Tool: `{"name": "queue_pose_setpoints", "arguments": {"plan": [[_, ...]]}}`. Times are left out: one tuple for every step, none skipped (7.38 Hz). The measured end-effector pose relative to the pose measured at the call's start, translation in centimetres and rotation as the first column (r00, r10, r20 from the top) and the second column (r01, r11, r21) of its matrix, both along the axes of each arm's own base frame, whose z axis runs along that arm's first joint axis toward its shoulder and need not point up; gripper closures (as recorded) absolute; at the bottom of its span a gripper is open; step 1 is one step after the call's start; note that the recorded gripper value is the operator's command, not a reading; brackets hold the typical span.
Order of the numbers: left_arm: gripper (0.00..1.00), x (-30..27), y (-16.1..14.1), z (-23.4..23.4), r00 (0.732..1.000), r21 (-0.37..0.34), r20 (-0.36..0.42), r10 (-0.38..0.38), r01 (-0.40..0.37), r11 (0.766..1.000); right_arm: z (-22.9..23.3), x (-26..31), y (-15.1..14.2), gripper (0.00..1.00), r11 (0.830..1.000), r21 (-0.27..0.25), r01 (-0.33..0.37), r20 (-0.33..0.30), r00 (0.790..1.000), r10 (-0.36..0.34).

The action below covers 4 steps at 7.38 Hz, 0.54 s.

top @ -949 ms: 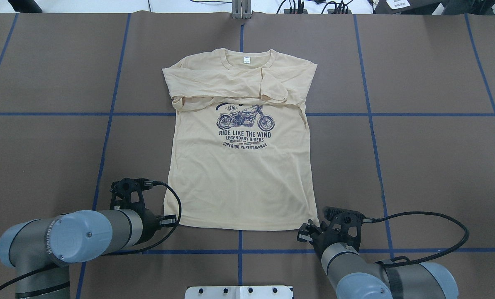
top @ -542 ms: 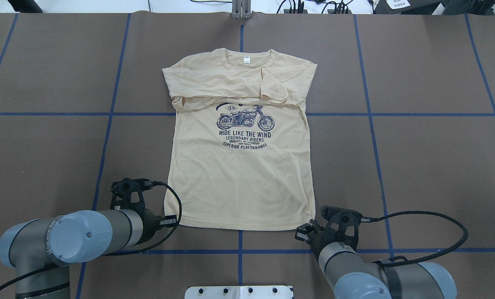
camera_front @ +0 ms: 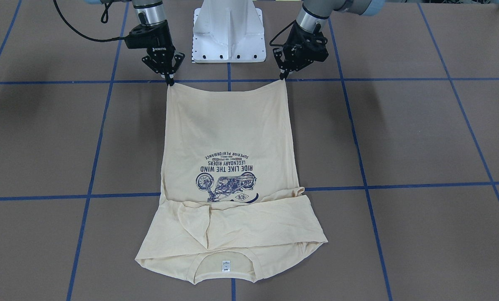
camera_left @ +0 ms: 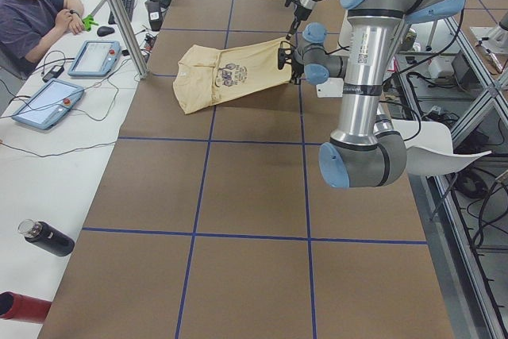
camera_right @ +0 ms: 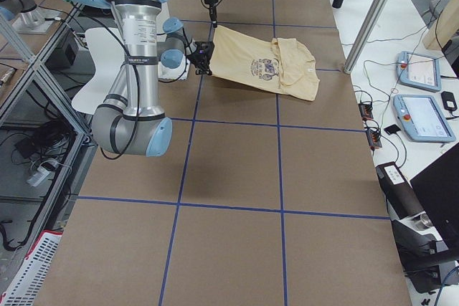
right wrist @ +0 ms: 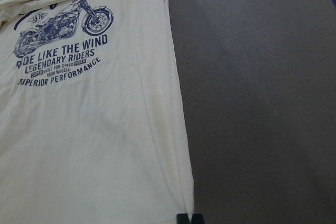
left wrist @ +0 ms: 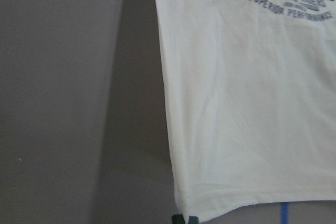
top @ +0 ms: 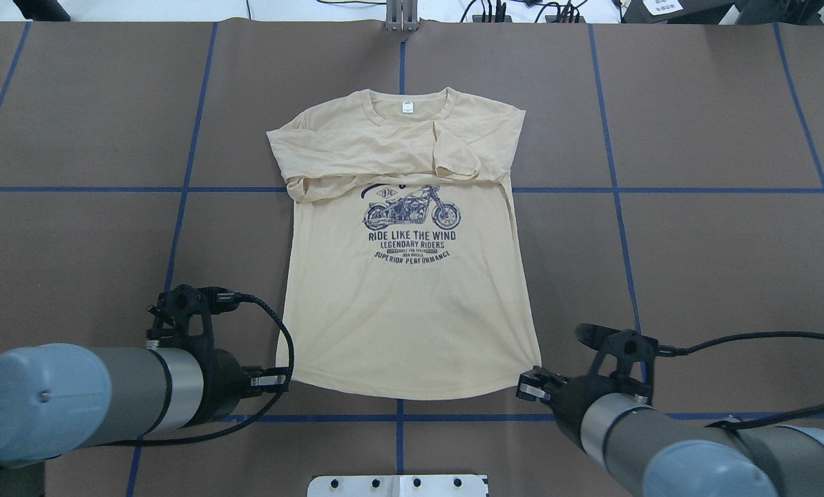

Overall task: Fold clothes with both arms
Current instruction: 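Lift the hem with both grippers and fold it toward the collar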

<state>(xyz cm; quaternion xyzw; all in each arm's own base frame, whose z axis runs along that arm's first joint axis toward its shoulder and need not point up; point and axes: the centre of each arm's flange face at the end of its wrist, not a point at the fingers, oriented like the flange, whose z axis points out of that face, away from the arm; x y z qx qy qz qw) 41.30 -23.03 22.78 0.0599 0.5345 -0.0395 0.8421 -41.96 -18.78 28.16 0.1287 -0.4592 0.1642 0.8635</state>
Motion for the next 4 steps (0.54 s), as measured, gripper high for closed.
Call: {"name": "queue_pose_setpoints", "arguments": {"plan": [[1.0,-3.2,2.1,-3.1,0.998,-0.007,-0.026,0.056,-0.056,0.998,-1.8,3.5,1.7,1.0,0.997,-0.026,0.072,0.035,0.997,-0.071],[1.0,-5.5,4.2,-5.0,0.993,-0.012,-0.042,0.112,-0.113,0.994,-3.5,5.9,3.2,1.0,0.991,-0.036,0.128,0.067,0.99,-0.126],[1.0,-6.1,5.2,-5.5,0.989,-0.016,-0.039,0.142,-0.142,0.99,-4.5,7.2,3.8,1.0,0.988,-0.038,0.151,0.08,0.986,-0.148],[1.0,-5.1,5.0,-4.9,0.99,-0.023,-0.008,0.138,-0.139,0.99,-4.5,7.3,3.2,1.0,0.99,-0.038,0.138,0.073,0.988,-0.135]]}}
